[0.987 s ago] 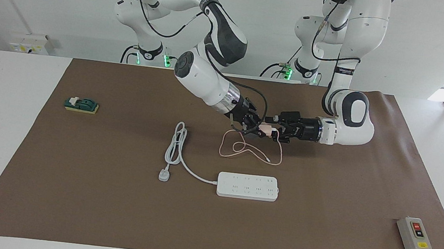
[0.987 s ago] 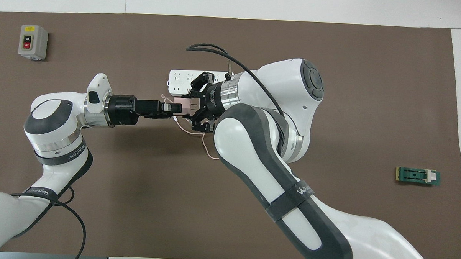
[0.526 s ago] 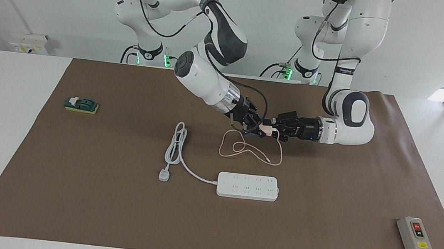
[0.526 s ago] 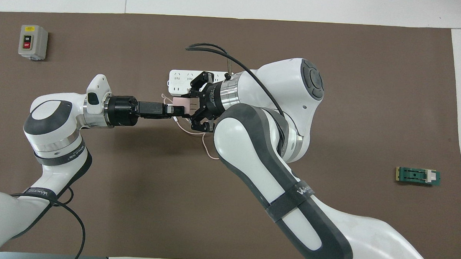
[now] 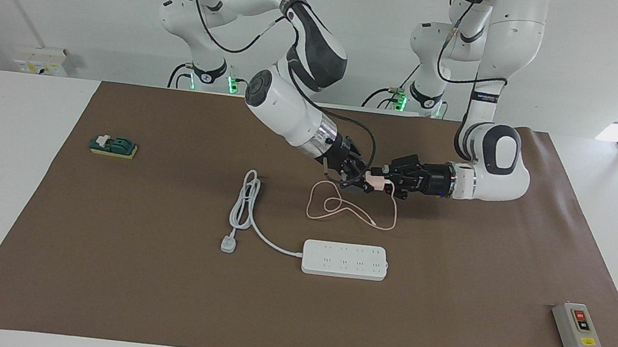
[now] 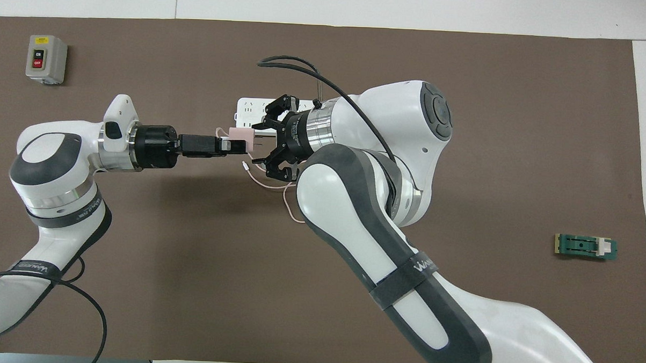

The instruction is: Plug charger into power strip

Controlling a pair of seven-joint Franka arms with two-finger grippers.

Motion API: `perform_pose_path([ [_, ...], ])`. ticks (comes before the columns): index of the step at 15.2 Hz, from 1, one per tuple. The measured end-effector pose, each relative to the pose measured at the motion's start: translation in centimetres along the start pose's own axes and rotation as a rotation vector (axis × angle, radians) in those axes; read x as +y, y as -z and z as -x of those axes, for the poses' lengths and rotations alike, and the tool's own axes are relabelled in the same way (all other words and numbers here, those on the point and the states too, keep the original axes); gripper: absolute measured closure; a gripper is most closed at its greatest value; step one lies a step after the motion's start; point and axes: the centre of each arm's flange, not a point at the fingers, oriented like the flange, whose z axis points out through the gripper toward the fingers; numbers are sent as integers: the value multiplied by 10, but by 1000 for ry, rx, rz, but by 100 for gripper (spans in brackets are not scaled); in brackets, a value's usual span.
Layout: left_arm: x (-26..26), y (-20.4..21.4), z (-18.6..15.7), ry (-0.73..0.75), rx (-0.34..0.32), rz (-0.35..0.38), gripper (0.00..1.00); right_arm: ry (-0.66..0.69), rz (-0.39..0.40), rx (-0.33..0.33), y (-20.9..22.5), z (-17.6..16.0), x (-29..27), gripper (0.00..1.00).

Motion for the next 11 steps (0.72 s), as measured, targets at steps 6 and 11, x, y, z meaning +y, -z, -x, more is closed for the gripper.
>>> perform_pose_path([
  [6, 67, 84, -29, 12, 1, -226, 99, 103, 39, 51, 19, -22, -10, 0],
  [11, 155, 113, -26, 87, -50, -498, 99, 567, 257, 243, 107, -69, -15, 0],
])
